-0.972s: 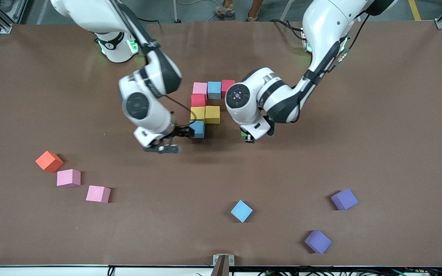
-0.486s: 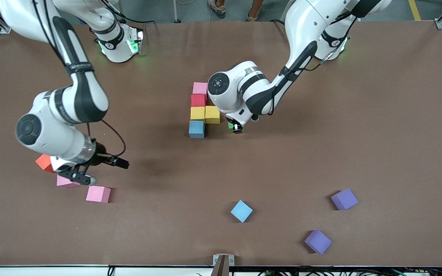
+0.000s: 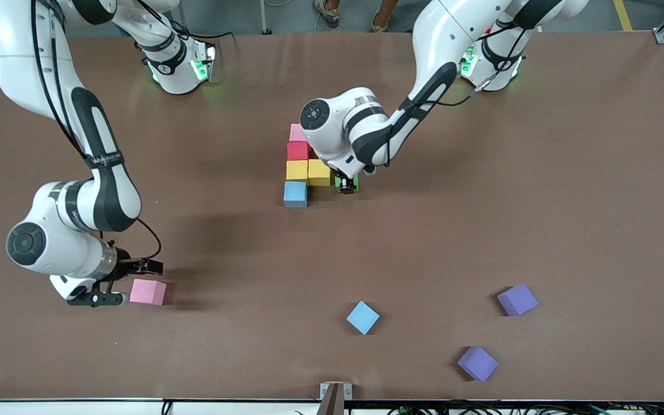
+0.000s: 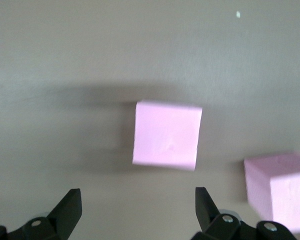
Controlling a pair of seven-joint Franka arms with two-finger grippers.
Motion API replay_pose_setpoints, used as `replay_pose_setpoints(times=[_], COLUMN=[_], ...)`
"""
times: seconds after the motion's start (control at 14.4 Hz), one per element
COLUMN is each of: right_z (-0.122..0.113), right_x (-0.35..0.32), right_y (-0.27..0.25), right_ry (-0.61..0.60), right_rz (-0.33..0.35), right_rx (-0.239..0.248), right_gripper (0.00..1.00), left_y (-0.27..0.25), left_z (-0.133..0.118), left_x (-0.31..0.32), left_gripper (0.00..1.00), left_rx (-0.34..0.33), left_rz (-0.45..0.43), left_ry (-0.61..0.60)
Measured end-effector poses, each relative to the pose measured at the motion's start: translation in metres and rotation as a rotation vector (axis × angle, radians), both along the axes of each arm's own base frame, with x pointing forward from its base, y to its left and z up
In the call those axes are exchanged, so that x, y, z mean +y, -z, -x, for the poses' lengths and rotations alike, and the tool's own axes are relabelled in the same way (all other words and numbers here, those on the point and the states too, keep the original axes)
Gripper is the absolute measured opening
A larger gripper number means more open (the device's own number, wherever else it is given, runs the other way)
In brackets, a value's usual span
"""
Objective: Arrange 11 blocks into digit 3
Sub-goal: 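Reach the right gripper to a pink cube while the left gripper places green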
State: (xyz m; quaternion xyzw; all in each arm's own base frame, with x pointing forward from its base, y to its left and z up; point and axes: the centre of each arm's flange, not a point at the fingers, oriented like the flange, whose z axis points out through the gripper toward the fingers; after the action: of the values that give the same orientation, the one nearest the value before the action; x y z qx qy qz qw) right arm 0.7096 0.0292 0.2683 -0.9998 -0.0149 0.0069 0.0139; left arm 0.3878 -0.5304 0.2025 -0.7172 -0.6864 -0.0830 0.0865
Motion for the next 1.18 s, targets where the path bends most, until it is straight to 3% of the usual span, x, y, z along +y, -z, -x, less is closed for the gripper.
replay_pose_setpoints(times=[0.35,1.18], right_z=[-0.012,-0.017], right_x=[0.003,-0.023], right_y=[0.011,0.033], right_ry=[-0.027,-0.072], right_rz=[0.016,0.039], right_rx=[-0.071,-0.093], right_gripper=[1.0,1.0], left_y=[0.007,0.003], left_z=[0.017,0.024], left_x=[-0.001,-0.003], left_gripper=[0.26,0.26], left_rx=[-0.022,-0.049], left_rz=[0.007,0.055], left_ry=[0.045,0.062])
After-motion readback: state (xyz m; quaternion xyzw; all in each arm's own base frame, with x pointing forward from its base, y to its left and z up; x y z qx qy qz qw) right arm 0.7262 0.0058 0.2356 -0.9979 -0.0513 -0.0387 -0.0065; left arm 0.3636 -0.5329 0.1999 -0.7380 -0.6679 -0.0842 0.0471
